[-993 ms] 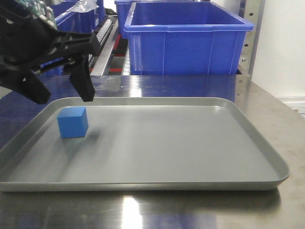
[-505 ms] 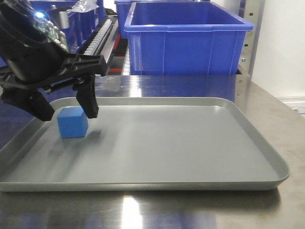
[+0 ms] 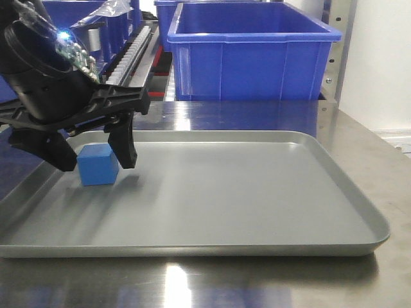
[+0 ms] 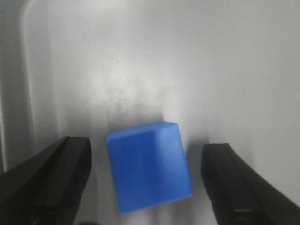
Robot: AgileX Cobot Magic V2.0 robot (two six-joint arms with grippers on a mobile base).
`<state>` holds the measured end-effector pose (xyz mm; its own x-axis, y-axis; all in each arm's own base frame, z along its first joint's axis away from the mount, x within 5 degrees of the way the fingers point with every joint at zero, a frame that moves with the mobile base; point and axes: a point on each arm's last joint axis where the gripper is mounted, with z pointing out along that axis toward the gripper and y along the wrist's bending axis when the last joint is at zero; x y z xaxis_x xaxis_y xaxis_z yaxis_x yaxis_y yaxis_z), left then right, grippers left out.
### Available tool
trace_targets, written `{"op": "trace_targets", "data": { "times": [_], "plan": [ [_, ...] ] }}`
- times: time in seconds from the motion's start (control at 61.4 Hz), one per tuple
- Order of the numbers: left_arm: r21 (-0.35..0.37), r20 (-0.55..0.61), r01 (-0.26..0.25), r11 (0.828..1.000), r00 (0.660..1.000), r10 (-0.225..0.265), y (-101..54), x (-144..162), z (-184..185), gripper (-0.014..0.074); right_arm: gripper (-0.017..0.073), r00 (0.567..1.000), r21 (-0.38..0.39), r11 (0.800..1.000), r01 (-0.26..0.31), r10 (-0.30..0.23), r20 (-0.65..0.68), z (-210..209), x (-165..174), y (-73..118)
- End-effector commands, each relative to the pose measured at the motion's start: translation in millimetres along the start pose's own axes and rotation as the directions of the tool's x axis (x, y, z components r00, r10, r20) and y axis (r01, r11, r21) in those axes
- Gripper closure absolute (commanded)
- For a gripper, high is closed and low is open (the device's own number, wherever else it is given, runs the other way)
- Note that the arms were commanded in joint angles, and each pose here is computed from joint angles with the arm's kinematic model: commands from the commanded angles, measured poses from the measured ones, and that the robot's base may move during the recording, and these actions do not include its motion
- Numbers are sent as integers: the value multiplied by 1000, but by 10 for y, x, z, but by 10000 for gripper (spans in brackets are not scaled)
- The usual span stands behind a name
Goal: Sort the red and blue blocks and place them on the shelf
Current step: 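Lower the left gripper and close it on the blue cube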
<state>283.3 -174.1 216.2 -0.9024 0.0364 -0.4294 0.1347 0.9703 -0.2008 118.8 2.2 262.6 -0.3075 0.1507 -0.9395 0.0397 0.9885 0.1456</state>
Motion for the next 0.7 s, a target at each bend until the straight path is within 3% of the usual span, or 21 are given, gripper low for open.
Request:
{"op": "trace_targets", "data": {
  "times": [0.0,0.684],
  "plan": [
    [54,98,-1,999,995,-4,-93,-123,-172,62,512,993,-29,999,23,-19,113,-30,-171,38],
    [54,98,-1,999,995,-4,-93,-123,-172,62,512,993,-29,999,23,-19,113,-30,-171,38]
  ]
}}
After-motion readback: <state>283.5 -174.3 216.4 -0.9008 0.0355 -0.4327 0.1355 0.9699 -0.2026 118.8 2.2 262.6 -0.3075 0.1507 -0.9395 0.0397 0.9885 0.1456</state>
